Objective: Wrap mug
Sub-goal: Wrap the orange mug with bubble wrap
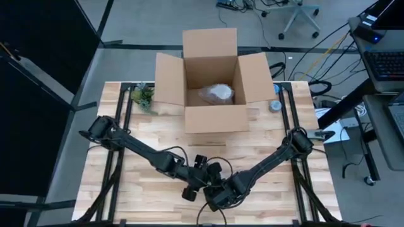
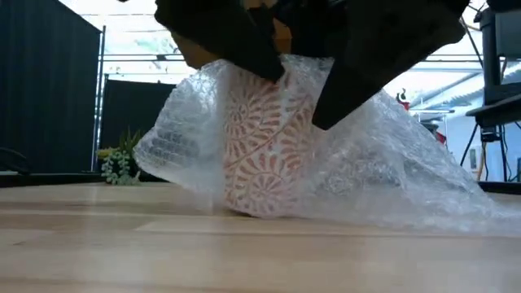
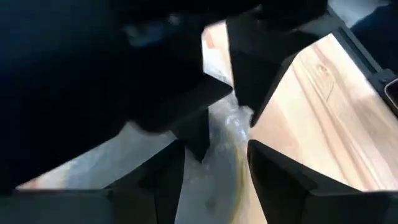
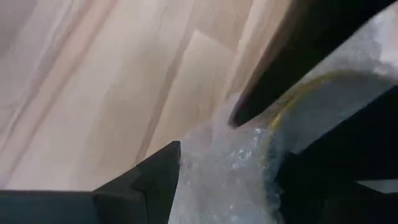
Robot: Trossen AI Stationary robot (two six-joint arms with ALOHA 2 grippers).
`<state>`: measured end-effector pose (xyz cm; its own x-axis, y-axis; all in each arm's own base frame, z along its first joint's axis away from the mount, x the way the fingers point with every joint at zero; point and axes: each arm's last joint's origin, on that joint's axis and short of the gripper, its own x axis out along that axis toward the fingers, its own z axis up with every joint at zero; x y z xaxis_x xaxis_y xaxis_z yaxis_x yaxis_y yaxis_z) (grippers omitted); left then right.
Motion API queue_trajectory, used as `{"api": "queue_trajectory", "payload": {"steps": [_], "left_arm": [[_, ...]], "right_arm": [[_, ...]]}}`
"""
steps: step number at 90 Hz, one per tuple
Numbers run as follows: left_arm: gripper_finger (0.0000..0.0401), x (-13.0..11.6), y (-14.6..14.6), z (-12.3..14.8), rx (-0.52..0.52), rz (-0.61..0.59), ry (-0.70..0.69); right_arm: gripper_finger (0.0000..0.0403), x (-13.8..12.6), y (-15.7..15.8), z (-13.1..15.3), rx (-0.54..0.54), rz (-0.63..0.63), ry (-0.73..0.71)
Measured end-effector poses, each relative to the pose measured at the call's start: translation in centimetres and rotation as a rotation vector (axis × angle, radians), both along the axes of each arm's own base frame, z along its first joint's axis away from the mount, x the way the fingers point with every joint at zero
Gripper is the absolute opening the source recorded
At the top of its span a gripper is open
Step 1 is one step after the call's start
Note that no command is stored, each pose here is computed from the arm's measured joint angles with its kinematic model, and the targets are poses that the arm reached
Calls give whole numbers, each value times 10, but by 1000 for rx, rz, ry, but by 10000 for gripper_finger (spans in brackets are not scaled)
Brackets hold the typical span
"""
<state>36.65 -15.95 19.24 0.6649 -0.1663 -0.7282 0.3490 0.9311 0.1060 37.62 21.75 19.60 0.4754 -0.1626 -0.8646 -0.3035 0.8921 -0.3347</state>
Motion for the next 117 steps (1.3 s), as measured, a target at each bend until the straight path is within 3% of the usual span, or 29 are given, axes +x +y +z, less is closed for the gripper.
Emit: {"api": "queue_trajectory", "payload": {"steps": [40,72,90,117], "left_arm": [[162,4,3,-16,-2,16,41],[162,3,3,-19,-2,18,59],[162,3,4,-19,0,19,60],[162,1,4,-21,17,15,70]], "right_arm": [[200,-3,0,7,-11,10,-6],[200,-20,-10,55,12,-16,-81],[200,-22,-11,64,43,-14,-110],[200,-5,-4,19,-7,-34,-47]]}}
